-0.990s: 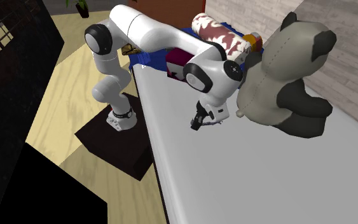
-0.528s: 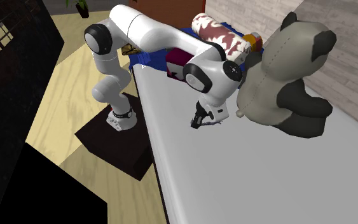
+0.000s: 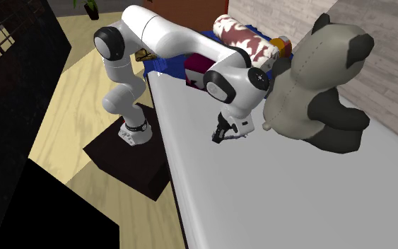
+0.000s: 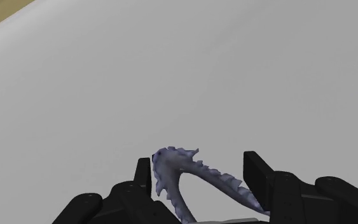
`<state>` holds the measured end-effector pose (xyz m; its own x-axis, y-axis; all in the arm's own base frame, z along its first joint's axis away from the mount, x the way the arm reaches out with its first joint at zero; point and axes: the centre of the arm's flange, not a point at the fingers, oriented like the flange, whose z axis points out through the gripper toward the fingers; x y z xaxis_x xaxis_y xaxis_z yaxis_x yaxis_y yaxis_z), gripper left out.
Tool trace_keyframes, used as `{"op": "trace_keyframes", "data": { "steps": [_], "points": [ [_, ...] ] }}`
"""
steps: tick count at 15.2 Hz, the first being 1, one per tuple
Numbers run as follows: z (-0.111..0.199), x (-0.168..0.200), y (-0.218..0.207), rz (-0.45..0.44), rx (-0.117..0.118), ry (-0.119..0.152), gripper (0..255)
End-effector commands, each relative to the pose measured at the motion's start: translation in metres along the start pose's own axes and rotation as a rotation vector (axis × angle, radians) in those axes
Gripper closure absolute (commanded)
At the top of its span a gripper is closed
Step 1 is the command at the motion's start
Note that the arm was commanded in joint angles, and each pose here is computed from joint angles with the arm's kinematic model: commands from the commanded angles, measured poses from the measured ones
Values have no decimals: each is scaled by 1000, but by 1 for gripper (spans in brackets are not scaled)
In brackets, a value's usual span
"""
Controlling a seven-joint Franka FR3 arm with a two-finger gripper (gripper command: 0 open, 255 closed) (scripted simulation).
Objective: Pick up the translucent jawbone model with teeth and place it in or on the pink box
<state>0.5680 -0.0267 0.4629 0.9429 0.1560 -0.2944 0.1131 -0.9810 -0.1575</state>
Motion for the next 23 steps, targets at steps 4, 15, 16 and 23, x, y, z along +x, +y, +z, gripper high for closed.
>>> {"op": "trace_keyframes", "data": {
  "steps": [4, 15, 16, 23],
  "points": [
    [-15, -5, -3, 0, 0, 0, 255],
    [-69, -22, -12, 0, 0, 0, 255],
    [-74, -23, -13, 0, 0, 0, 255],
    [-109, -34, -19, 0, 0, 0, 255]
  ]
}}
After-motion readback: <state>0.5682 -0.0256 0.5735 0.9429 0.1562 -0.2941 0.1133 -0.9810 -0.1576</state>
